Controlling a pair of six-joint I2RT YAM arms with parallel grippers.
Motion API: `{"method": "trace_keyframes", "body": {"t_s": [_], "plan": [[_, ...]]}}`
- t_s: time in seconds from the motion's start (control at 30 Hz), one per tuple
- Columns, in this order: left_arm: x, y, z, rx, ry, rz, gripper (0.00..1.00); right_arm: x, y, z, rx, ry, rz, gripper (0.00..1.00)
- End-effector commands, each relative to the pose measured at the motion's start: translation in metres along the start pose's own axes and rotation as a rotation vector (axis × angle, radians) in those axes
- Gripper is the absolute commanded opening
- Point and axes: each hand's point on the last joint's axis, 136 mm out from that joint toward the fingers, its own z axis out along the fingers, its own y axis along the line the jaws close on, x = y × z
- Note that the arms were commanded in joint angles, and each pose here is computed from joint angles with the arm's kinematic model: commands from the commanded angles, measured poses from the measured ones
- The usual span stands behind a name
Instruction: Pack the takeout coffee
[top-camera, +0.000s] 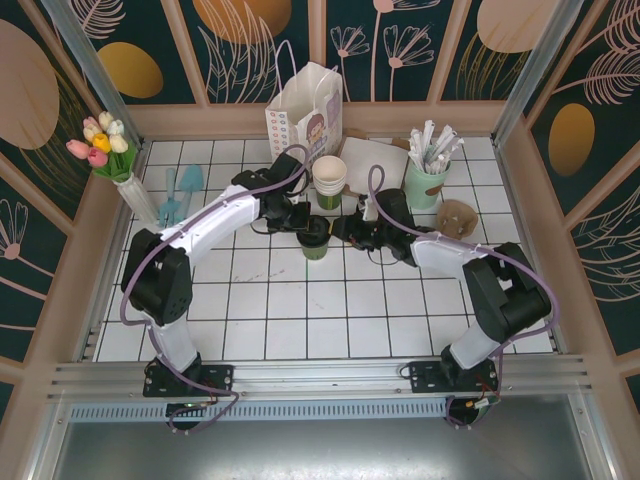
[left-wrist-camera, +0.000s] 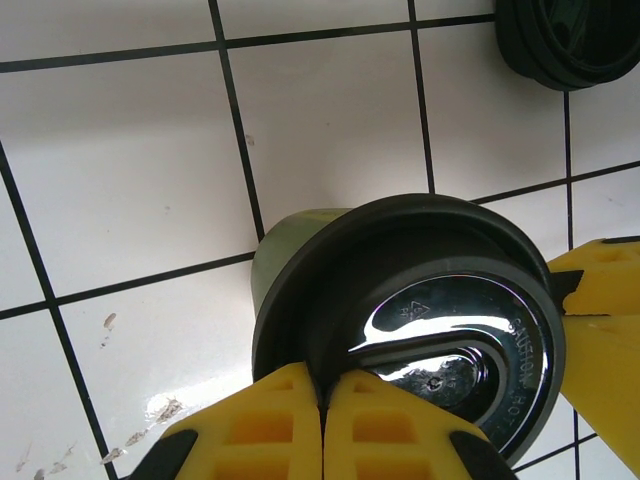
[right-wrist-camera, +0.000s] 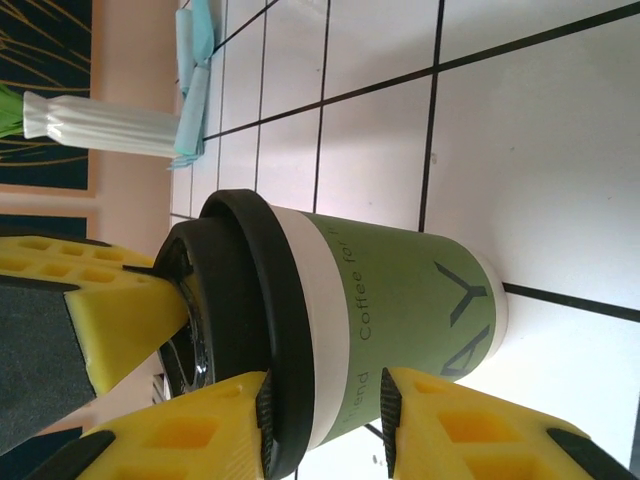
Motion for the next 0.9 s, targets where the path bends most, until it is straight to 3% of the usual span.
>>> {"method": "trace_keyframes", "body": {"t_s": [0.0, 0.27, 0.37, 0.47, 0.67, 0.87], "plan": [[0.019, 0.022, 0.031, -0.093, 0.103, 0.008, 0.00, 0.004, -0.016, 0.005, 0.082, 0.018, 0.008, 0.35], [0.019, 0.027, 0.038, -0.123, 0.127, 0.016, 0.00, 0.007, -0.033, 0.008, 0.191, 0.043, 0.024, 0.35], [0.023, 0.045, 0.053, -0.208, 0.145, -0.001, 0.00, 0.011, -0.054, 0.012, 0.269, 0.050, 0.058, 0.33], [0.052, 0.066, 0.073, -0.267, 0.254, -0.006, 0.00, 0.029, -0.079, 0.018, 0.321, 0.101, 0.120, 0.33], [0.100, 0.077, 0.084, -0.227, 0.396, -0.003, 0.00, 0.057, -0.105, 0.012, 0.427, 0.149, 0.153, 0.34], [0.116, 0.087, 0.086, -0.253, 0.454, 0.024, 0.00, 0.064, -0.108, 0.007, 0.480, 0.182, 0.099, 0.38]]}}
